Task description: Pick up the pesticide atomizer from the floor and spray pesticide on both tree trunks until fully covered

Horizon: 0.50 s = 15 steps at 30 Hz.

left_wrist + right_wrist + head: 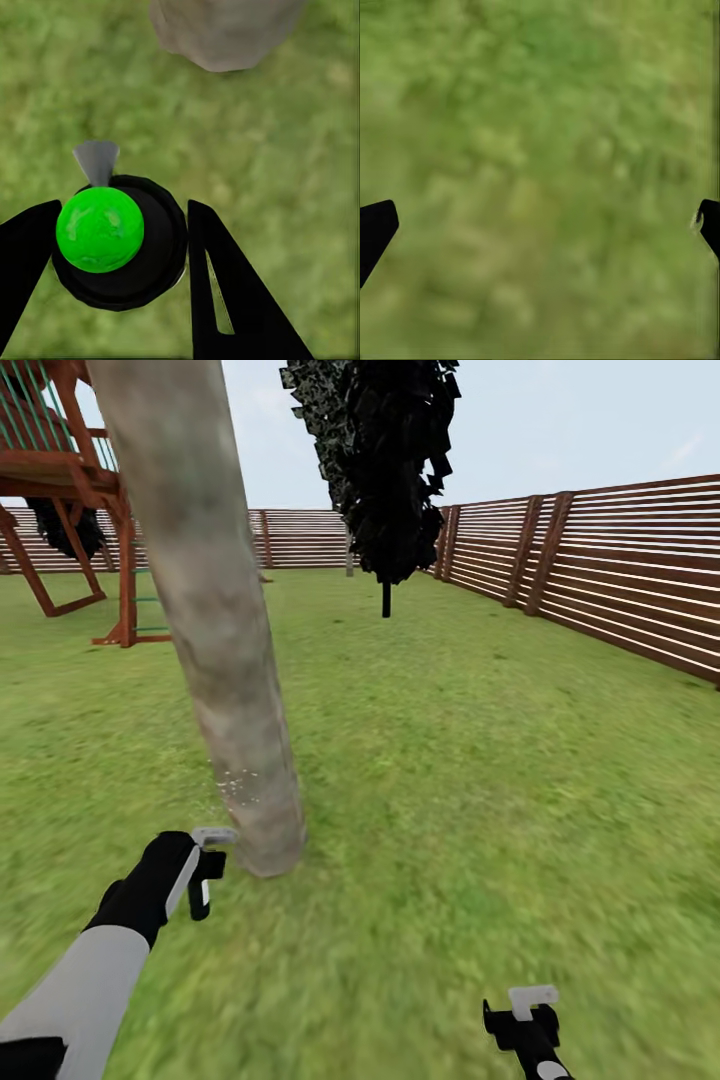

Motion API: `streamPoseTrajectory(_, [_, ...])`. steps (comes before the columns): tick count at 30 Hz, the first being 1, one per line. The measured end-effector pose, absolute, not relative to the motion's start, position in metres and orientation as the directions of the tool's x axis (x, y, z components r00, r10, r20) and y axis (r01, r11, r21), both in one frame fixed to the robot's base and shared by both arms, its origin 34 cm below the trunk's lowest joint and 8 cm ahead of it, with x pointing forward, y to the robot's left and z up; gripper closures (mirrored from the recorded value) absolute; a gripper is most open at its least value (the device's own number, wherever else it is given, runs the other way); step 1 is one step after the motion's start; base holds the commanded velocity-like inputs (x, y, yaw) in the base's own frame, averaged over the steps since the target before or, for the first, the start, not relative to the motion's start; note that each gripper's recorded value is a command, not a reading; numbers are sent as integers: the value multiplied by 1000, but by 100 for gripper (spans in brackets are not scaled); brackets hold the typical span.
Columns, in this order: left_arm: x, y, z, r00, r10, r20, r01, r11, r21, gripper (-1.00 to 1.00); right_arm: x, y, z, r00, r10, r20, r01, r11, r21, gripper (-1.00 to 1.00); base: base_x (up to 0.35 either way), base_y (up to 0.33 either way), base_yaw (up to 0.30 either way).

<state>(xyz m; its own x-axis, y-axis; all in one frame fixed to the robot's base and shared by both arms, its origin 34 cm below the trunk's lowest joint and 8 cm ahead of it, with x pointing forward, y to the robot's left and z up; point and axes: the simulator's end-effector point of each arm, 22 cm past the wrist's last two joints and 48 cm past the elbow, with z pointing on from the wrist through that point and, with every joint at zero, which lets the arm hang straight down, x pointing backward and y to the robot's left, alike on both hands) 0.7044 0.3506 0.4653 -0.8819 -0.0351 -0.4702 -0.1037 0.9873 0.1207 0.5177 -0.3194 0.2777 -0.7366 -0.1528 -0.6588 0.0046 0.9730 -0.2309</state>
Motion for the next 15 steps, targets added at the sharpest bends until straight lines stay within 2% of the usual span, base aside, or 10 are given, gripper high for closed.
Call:
streamPoseTrajectory(8, [677, 352, 439, -906, -30, -422, -98, 985, 140, 100, 518, -315, 277, -736, -151, -660, 2, 974, -225, -100, 88, -262, 14])
streamPoseTrajectory(15, [676, 350, 438, -905, -34, -424, -100, 986, 133, 100, 518, -315, 278, -735, -152, -660, 1, 974, -225, -100, 82, -275, 256])
